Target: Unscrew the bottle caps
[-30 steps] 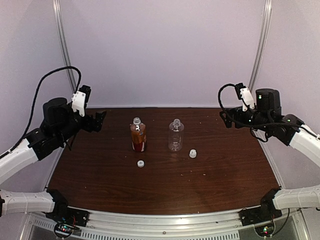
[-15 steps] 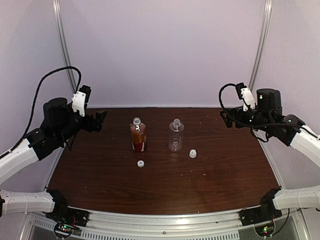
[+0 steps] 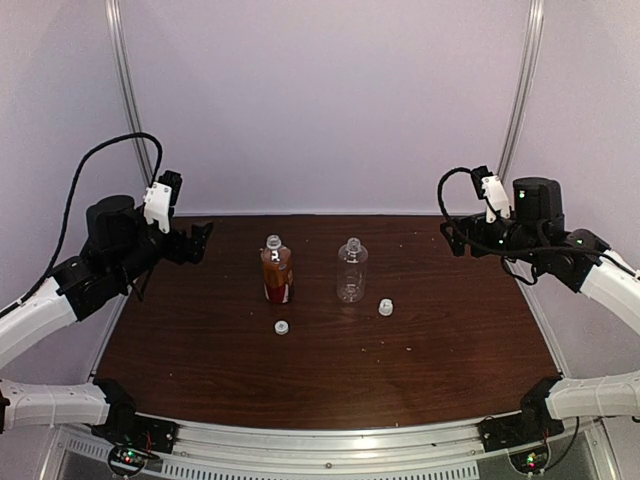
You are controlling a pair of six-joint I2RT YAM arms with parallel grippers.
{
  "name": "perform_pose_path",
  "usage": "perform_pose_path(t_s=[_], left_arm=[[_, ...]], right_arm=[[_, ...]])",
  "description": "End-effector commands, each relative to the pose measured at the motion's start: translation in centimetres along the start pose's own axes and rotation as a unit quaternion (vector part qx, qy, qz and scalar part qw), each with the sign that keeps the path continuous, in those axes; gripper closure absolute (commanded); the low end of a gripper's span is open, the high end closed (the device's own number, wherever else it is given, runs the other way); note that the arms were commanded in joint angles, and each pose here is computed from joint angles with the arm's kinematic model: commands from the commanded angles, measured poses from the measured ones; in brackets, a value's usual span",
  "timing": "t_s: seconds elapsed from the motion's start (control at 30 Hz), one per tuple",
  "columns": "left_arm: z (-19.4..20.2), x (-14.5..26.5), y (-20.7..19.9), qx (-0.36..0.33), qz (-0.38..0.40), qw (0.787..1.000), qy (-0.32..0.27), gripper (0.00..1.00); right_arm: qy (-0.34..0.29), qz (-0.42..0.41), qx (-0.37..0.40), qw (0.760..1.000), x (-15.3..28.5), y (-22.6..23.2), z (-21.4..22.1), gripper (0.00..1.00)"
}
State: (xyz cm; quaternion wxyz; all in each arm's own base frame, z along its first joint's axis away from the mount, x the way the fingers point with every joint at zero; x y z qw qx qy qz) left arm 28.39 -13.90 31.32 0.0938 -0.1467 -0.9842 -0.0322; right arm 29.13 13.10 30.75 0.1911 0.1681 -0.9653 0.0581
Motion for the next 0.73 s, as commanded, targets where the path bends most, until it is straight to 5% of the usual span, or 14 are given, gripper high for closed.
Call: perform_pose_path(t_s=[0.0,0.7], left_arm=[[-0.67,-0.09,0.15,0.004,0.000,1.000,-0.018,0.02],[-0.54,-0.13,0.05,0.002,0.002,1.000,-0.016,0.02]], right_arm=[[0.001,-0.001,-0.003,1.000,0.12,-0.05,0.23,0.00],[0.010,-0.005,-0.003,1.000,-0.31,0.10,0.51,0.00]])
Point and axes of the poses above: each gripper's point midway between its finger pads, its own x axis back along the fingers, its own y axis along the line the jaws close on, z = x × y, the point moved 3 cm from there along x, back along the fingers, and after that the axes turned 5 degrees about x, right-handed, at the moved point
